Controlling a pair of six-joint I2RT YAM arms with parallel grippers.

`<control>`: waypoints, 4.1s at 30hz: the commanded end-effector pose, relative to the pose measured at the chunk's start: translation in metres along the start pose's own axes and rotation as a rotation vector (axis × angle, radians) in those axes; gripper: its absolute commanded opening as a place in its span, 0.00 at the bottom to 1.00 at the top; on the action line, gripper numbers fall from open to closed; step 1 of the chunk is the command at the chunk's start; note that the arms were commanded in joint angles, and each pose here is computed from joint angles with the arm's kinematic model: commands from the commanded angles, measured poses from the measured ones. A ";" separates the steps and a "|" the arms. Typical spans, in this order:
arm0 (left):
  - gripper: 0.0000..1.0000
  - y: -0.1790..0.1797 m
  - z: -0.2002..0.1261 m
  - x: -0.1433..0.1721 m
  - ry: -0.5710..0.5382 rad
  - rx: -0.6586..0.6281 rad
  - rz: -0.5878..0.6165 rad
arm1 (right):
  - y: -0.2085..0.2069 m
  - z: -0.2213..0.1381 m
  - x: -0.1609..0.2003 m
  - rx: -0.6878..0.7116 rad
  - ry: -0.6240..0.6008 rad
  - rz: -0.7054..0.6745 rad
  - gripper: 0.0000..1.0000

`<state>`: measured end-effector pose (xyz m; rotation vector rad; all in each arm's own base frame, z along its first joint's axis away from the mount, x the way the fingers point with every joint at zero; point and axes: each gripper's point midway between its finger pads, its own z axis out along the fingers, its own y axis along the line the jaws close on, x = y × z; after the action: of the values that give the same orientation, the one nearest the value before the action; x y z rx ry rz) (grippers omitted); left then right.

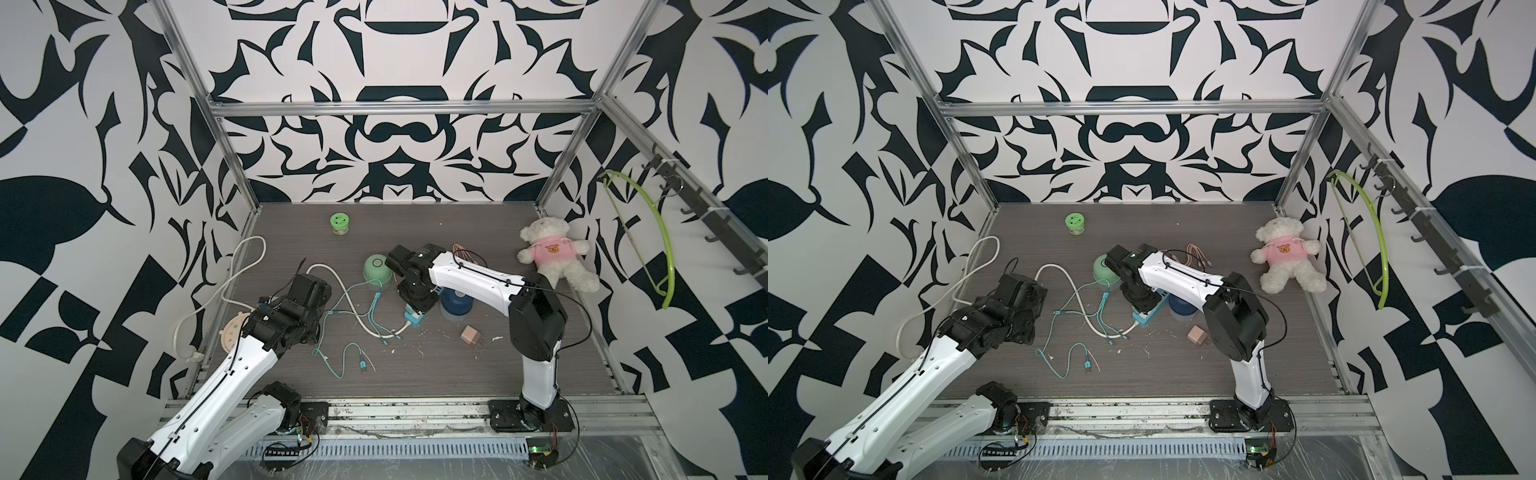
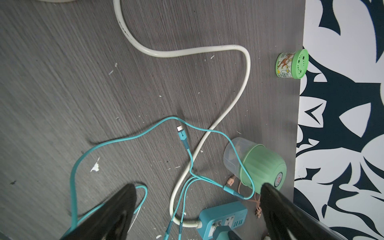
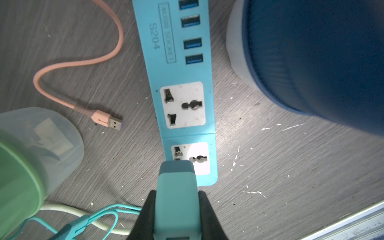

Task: Charge the cordless meat grinders
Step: Insert the plug into the socket, then pick up the charging cable from the center of the board.

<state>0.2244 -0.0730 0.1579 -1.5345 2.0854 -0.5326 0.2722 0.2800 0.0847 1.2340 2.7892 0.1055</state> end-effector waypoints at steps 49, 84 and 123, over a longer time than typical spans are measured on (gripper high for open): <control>0.98 0.014 -0.015 -0.019 -0.074 -0.002 0.025 | -0.018 0.031 -0.033 0.118 -0.103 -0.111 0.22; 0.99 -0.063 -0.010 0.022 0.056 0.237 0.553 | -0.047 -0.104 -0.051 -0.344 -0.244 -0.929 0.54; 0.98 -0.078 0.011 0.039 0.105 0.263 0.544 | 0.089 0.005 -0.147 -0.263 -0.168 -0.951 0.20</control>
<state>0.2753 -0.1331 0.1850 -0.7839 2.2962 -0.6613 0.4236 0.2303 0.0712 -0.2029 2.8300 0.2487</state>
